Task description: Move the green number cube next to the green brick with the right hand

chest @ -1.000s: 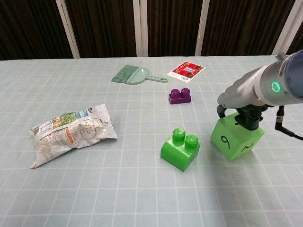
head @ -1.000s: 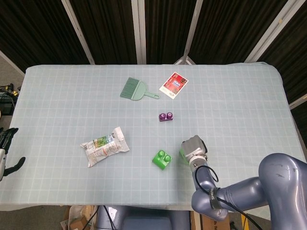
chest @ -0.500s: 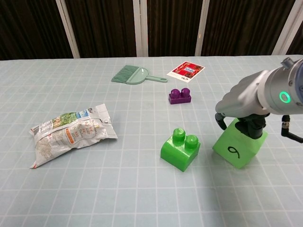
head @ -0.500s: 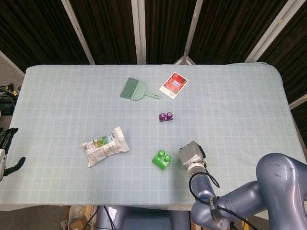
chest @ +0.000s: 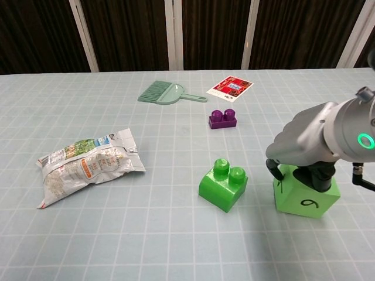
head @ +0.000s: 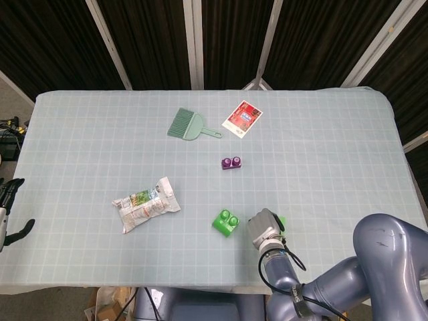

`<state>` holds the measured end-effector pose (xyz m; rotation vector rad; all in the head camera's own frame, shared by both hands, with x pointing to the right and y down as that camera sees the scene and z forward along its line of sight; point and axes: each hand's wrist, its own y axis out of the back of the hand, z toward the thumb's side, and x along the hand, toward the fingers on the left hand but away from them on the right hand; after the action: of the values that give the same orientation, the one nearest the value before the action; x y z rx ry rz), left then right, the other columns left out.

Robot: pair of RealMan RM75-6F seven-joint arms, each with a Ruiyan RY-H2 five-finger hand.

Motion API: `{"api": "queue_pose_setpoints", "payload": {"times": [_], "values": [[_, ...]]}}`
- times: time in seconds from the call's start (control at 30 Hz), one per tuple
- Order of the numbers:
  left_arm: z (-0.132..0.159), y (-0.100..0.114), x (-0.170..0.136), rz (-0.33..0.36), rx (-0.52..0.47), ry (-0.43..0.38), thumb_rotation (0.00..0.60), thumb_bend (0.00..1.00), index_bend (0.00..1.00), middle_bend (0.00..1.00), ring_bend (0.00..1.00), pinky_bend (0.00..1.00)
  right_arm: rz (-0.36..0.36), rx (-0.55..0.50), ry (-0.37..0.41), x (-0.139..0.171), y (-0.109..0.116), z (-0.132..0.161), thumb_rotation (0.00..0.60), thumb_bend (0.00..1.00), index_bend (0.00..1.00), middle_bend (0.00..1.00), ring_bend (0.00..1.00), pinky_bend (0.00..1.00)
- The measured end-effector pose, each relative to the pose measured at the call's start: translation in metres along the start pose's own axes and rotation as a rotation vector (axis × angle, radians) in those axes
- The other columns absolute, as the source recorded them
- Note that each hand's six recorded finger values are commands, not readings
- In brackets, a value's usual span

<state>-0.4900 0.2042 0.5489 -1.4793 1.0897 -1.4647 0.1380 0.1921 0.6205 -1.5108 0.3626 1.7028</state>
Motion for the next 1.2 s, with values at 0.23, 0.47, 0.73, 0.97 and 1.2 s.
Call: {"api": "queue_pose_setpoints", "payload": {"times": [0.23,0.47,0.73,0.97,1.2], "values": [[0.000,0.000,0.000,-0.001,0.001,0.000,0.600,0.34,0.10,0.10,0.05,0.16,0.026,0.012,0.000,0.002,-0.006,0.001,0.600,0.80,0.27,0.84,0.84,0.74],[0.000,-0.001,0.000,-0.001,0.002,0.002,0.600,0.34,0.10,0.10,0.05,0.16,0.066,0.004,-0.032,-0.003,-0.011,-0.008,0.600,0.80,0.28,0.84,0.84,0.74],[0.000,-0.001,0.000,-0.001,0.003,0.003,0.600,0.34,0.10,0.10,0.05,0.16,0.066,-0.016,-0.060,-0.006,-0.010,-0.018,0.600,0.80,0.28,0.84,0.84,0.74],[0.001,-0.002,0.000,-0.005,0.007,0.002,0.600,0.34,0.10,0.10,0.05,0.16,0.016,-0.078,0.026,-0.004,0.003,-0.008,0.600,0.78,0.14,0.69,0.73,0.69],[-0.001,-0.001,0.001,-0.002,0.007,0.009,0.600,0.34,0.10,0.10,0.05,0.16,-0.215,-0.197,0.071,-0.004,0.043,-0.011,0.600,0.40,0.07,0.23,0.29,0.32]]}}
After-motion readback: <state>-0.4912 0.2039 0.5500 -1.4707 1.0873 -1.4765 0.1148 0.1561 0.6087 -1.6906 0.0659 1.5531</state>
